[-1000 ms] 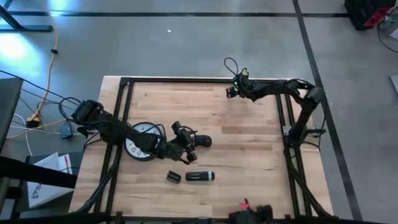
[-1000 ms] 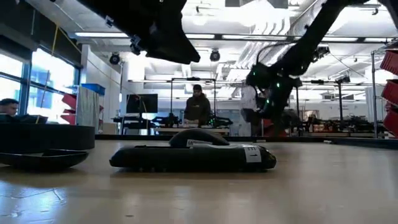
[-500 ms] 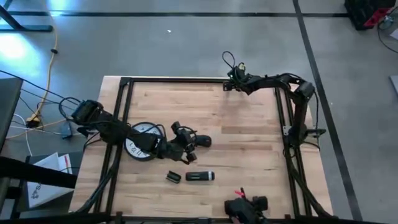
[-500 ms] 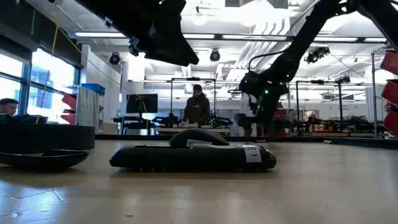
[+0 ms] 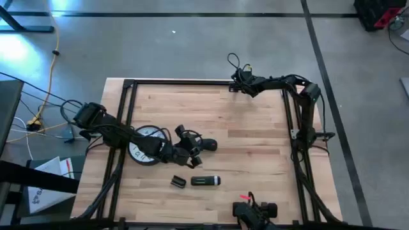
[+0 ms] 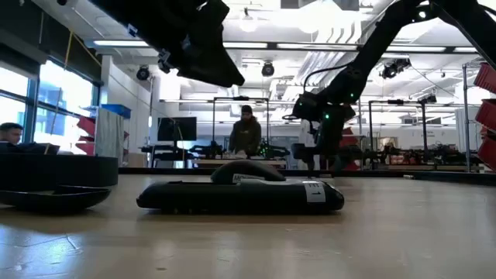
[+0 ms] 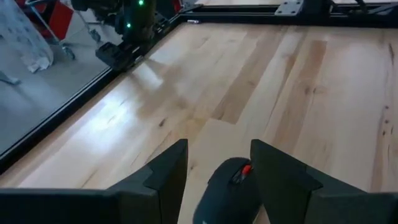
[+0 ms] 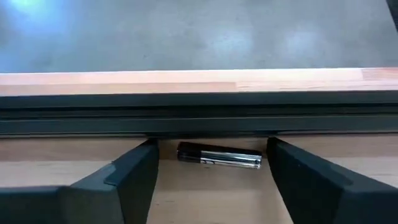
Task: Insert battery
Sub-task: Insert the left silver battery into the black remote
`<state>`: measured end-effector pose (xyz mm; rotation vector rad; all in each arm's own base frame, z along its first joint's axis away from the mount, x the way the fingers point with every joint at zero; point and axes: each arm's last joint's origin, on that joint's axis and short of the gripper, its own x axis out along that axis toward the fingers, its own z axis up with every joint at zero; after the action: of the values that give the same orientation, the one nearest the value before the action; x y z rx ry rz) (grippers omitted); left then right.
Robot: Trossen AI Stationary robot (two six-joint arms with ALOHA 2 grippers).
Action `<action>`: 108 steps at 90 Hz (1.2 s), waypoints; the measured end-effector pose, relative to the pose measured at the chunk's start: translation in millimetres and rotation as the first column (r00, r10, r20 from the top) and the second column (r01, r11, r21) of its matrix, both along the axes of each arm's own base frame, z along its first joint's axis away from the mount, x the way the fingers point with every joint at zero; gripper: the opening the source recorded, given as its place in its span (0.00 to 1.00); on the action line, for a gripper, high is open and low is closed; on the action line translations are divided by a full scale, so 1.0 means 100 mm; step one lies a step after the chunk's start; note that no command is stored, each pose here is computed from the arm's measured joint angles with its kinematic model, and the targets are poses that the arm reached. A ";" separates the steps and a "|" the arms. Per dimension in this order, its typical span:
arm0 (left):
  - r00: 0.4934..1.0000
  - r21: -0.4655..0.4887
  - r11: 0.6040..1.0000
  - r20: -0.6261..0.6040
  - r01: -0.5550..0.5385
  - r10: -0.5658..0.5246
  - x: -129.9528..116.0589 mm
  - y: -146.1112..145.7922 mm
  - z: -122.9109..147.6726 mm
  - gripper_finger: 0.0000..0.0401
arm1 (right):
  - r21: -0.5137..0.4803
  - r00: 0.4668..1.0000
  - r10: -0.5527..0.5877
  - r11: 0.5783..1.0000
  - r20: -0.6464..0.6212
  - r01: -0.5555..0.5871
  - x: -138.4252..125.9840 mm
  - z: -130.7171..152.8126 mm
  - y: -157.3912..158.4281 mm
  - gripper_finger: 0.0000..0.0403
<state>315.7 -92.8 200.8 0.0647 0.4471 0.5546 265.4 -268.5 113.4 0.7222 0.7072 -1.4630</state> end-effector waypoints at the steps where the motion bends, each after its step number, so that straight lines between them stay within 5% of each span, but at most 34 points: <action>1: 1.000 0.000 1.000 0.000 0.000 0.000 0.00 0.00 0.00 0.39 | 0.000 1.000 -0.003 1.000 0.000 0.003 0.00 0.00 0.00 0.63; 46: 1.000 -0.003 1.000 -0.001 0.001 -0.001 0.00 0.00 0.00 0.39 | -0.001 1.000 -0.014 1.000 -0.017 0.014 -0.02 -0.01 0.00 0.44; 83: 0.997 0.037 0.997 -0.032 0.066 -0.065 -0.04 -0.12 0.00 0.39 | 0.016 0.998 0.014 1.000 -0.055 -0.013 0.04 -0.01 0.11 0.42; 108: 0.997 0.049 0.997 -0.036 0.065 -0.063 -0.04 -0.12 0.00 0.39 | 0.062 0.992 0.065 0.996 -0.110 -0.059 0.18 0.07 0.48 0.42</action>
<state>311.7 -105.1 200.7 0.1360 0.4633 0.5025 283.8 -220.6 120.5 0.6611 0.8540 -1.4391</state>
